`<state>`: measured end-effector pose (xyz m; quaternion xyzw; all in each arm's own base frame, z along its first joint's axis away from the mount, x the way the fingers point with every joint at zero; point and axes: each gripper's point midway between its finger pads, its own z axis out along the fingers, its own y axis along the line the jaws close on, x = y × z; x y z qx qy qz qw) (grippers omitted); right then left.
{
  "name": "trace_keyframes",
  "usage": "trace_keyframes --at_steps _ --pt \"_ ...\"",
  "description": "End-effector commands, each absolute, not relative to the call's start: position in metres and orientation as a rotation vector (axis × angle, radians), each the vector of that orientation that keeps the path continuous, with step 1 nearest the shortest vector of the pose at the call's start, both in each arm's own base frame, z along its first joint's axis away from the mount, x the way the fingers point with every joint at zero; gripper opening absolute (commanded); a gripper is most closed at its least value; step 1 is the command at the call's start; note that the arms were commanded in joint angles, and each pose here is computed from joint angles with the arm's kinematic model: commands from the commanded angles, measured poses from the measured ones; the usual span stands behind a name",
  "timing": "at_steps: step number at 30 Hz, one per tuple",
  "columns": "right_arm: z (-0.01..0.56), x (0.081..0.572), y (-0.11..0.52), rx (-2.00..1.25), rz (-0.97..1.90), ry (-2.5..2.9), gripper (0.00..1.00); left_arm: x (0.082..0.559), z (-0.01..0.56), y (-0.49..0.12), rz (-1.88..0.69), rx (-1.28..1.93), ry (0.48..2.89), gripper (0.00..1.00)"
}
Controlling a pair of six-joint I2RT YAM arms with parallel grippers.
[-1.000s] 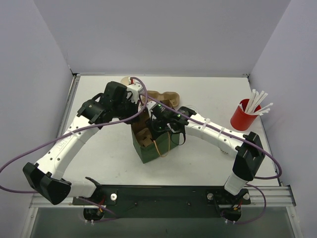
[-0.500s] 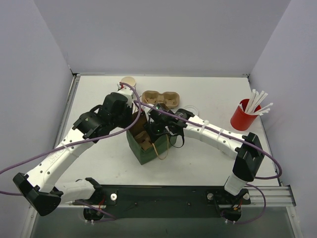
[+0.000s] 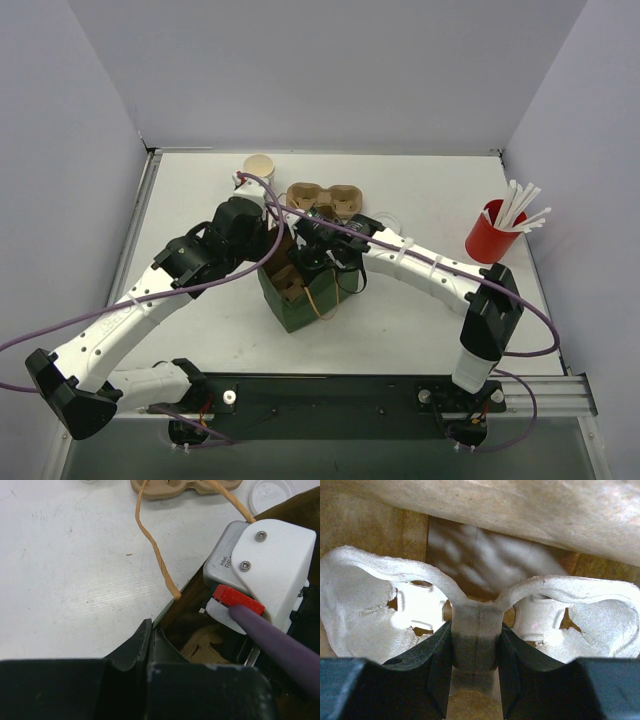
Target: Pack the takeout coffee
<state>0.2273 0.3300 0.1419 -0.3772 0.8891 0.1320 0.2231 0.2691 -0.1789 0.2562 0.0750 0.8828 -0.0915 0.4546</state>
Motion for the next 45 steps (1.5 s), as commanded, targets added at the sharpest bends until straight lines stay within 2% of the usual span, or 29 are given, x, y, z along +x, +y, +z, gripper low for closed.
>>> trace_keyframes --at_steps 1,39,45 --pt "0.132 0.222 0.324 -1.109 0.301 2.504 0.27 0.277 0.284 -0.194 -0.33 0.148 2.078 0.0" --pt "0.135 0.24 0.325 -1.094 0.208 2.479 0.3 0.263 0.282 -0.214 -0.441 0.295 2.112 0.0" --pt "0.134 0.24 0.325 -1.098 0.203 2.478 0.33 0.262 0.285 -0.217 -0.462 0.306 2.11 0.0"
